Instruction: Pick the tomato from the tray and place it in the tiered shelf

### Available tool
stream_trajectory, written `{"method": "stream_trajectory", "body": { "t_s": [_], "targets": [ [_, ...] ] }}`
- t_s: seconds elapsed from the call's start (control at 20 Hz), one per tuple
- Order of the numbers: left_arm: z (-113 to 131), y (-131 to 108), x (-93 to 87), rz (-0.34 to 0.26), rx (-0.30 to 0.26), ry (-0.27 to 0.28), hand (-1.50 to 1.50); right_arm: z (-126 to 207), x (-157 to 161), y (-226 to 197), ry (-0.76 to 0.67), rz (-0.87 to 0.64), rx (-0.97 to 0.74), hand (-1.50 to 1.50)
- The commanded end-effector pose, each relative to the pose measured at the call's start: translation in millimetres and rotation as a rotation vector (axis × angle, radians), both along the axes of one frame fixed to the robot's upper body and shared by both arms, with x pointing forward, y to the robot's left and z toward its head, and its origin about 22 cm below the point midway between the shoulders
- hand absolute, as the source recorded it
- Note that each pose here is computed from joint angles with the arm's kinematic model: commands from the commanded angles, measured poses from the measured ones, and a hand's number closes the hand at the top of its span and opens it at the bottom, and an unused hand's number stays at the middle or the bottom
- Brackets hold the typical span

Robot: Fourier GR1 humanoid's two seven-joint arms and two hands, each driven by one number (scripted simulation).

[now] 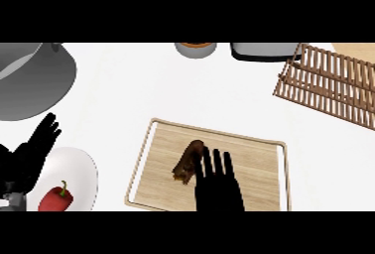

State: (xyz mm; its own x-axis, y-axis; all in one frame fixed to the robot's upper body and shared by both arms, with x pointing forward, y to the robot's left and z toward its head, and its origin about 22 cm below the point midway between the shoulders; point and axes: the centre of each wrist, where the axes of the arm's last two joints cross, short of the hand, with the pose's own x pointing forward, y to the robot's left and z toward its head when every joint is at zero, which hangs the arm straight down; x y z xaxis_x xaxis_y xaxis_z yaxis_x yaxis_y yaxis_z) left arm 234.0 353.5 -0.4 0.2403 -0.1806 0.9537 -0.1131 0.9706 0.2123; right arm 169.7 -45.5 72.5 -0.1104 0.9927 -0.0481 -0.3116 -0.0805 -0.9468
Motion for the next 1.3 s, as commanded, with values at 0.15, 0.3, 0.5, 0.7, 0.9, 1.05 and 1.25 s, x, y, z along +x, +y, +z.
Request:
{"method": "stream_trajectory", "body": {
  "t_s": [0.15, 0.3, 0.5, 0.7, 0.9, 1.05, 1.25],
  "targets": [
    [9.5, 13.8, -12.9, -0.004, -0.003, -0.014, 0.00, -5.3, 27.3, -15.9, 0.031, -0.087, -0.072, -1.50],
    [8.0, -25.6, 5.3, 0.001, 0.000, -0.010, 0.00, -36.9, 20.6, -13.0, 0.012, -0.086, -0.061, -1.50],
    [7.6, 4.6, 3.1, -0.003, -0.002, -0.009, 0.00, -35.2, 19.9, -16.3, 0.007, -0.056, -0.056, -1.50],
    [10.1, 9.5, -7.1, -0.002, -0.005, -0.008, 0.00, -48.8, 31.2, -29.9, 0.022, -0.051, -0.041, -1.50],
    [-5.8, -15.1, -2.3, 0.013, 0.005, -0.004, 0.00, -56.9, 36.1, -21.5, 0.020, -0.066, -0.051, -1.50],
    [-0.6, -3.0, -4.6, 0.016, -0.022, -0.007, 0.00, -64.3, 20.7, -38.6, 0.051, -0.061, -0.036, -1.50],
    [1.4, 0.4, -5.1, 0.002, 0.006, -0.009, 0.00, -71.1, 38.5, -25.0, 0.073, -0.072, -0.004, 1.50]
  ]
}}
